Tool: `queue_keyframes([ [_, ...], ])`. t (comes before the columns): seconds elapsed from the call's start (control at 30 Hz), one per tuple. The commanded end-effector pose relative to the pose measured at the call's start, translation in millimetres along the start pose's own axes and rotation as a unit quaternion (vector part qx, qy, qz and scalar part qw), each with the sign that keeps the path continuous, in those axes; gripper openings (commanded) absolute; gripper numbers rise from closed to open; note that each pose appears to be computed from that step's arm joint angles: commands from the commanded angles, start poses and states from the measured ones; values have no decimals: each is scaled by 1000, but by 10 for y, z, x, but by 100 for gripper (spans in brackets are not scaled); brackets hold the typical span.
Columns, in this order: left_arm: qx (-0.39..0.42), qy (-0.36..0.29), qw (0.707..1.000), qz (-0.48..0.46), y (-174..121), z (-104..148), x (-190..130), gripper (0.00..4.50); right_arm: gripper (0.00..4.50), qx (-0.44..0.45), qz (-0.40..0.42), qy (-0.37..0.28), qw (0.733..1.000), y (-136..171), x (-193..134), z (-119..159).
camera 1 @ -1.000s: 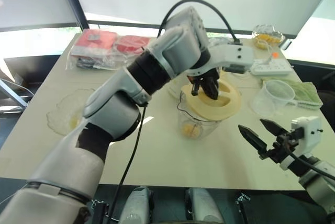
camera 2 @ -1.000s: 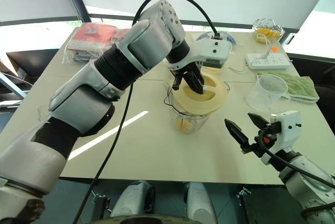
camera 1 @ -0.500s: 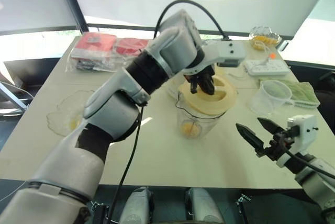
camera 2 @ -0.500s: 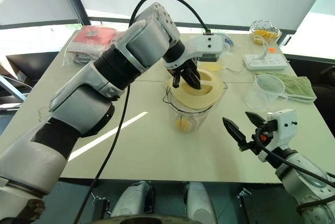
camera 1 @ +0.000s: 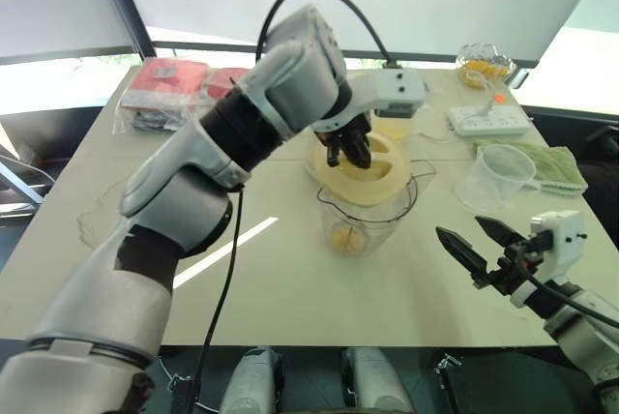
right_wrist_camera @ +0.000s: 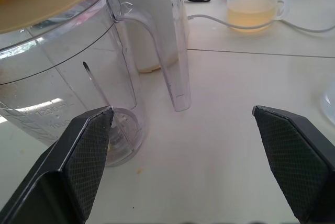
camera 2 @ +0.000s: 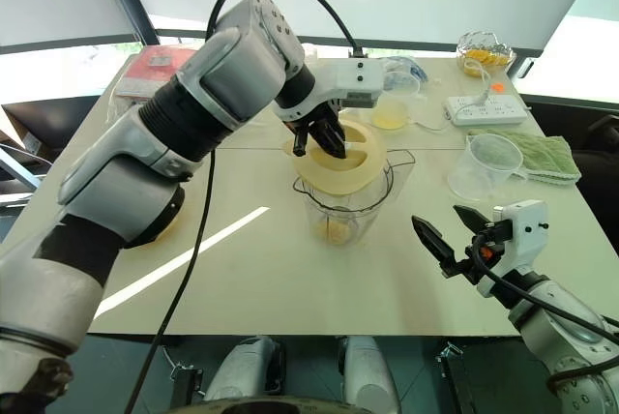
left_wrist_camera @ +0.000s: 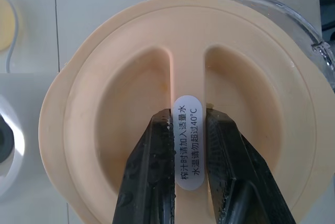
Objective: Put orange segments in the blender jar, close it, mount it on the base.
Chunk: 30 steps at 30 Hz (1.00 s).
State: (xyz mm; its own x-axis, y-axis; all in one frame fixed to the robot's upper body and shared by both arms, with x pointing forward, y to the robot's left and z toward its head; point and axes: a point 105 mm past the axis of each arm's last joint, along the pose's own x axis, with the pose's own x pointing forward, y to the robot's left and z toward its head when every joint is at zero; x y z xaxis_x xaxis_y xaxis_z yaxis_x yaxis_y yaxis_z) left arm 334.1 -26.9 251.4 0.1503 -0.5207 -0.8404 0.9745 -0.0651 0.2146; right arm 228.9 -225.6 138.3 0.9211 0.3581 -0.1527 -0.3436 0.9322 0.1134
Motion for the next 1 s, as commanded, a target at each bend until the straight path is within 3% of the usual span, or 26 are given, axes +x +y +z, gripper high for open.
queue_keyframes([
  [0.03,-6,12,1000,-14,-84,-41,54,26,450,-7,4,-15,1000,16,12,66],
  [0.63,14,-56,998,12,-174,297,30,26,450,-6,7,-10,1000,11,46,15],
  [1.0,0,-24,1000,-15,-310,144,99,26,450,-3,5,-10,1000,25,43,-12],
])
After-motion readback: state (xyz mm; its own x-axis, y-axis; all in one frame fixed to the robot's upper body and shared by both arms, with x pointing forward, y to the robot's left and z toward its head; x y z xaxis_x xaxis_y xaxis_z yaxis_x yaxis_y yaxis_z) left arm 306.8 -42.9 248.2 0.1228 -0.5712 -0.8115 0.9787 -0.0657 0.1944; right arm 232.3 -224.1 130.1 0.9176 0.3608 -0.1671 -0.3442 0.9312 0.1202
